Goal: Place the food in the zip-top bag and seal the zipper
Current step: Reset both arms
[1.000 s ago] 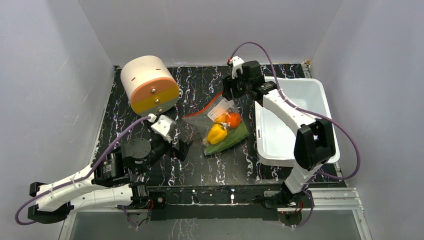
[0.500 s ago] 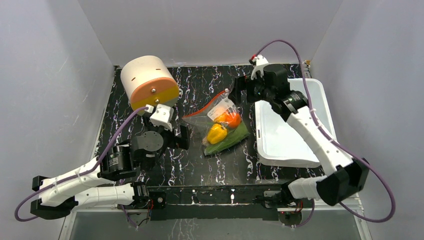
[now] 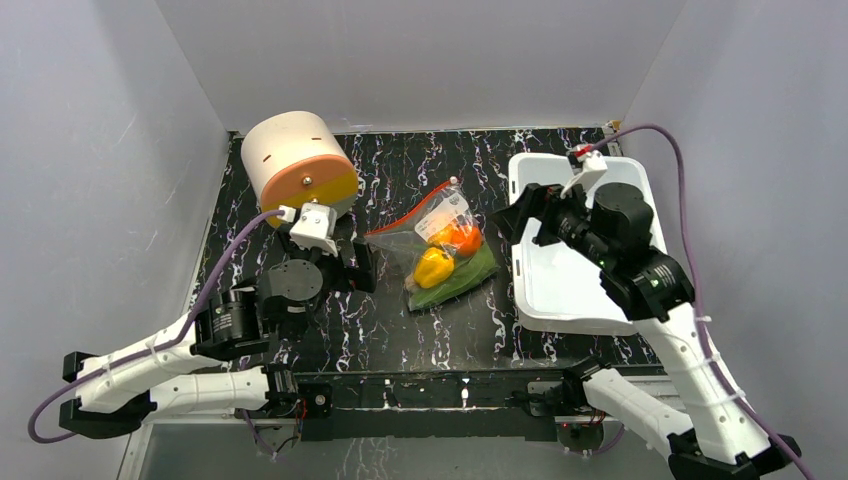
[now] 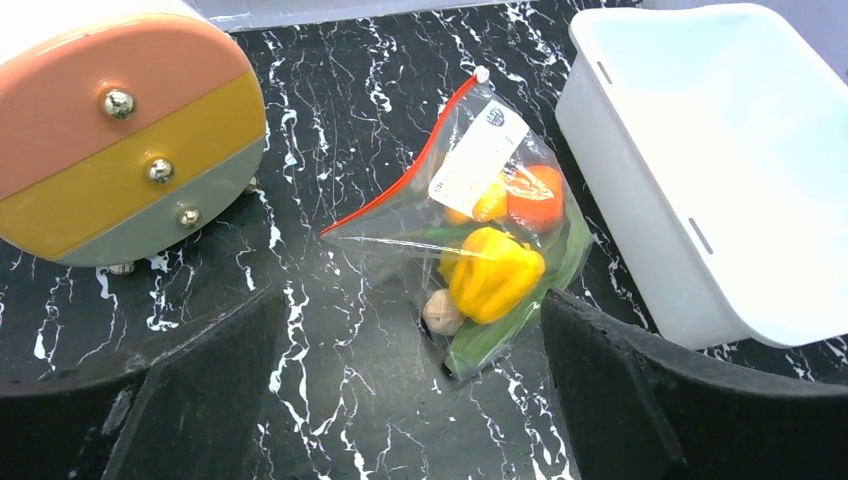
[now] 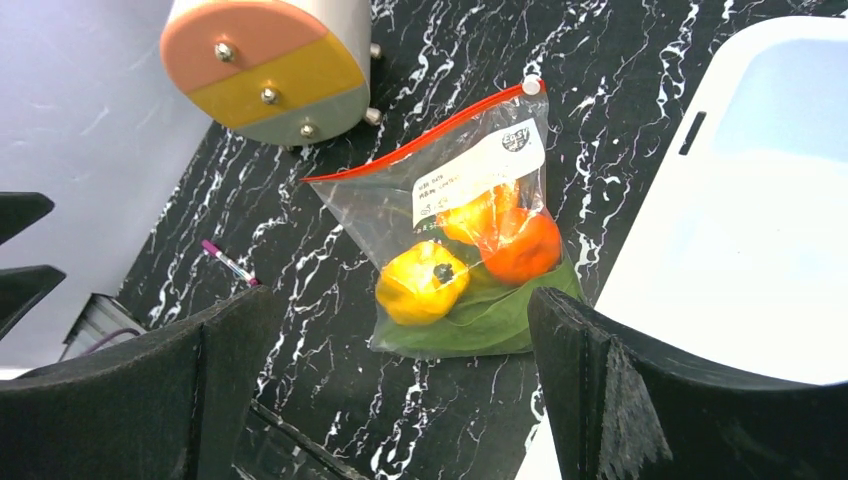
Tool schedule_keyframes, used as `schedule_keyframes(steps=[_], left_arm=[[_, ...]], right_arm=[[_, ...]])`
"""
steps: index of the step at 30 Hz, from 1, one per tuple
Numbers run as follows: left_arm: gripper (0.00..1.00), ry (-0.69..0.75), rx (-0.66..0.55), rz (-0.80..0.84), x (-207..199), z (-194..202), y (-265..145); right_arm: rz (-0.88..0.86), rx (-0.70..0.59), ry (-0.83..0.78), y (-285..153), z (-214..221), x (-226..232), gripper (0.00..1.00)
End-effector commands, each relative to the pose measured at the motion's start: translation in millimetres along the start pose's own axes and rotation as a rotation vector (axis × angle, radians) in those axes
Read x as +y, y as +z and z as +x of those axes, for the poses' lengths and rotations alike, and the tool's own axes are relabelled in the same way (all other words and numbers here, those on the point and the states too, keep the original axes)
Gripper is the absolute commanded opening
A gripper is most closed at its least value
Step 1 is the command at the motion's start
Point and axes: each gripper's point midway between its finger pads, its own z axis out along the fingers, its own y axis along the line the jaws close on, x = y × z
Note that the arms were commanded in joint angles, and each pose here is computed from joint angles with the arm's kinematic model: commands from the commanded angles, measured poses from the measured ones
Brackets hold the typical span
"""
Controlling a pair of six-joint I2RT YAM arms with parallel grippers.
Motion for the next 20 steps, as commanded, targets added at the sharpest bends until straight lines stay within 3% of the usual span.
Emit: schedule_keyframes(steps=[1,11,20], left_arm=[[0.98,-0.107,-0.075,-0.018,11.0,-27.0,-10.7],[0.98,-0.172,-0.108,-0.035,32.9,-24.1,-22.5],[0.98,-0.083,-0.071,-0.106,36.6,-15.3,-15.3]], right_arm=[[0.032,-0.054,0.039,-18.7,-9.0,-1.1,0.98],[0.035,-0.078,0.097,-32.7,-1.2,-1.5,0.98],[0.023,-0.079,0.145,-33.0,4.3,0.0,0.98]])
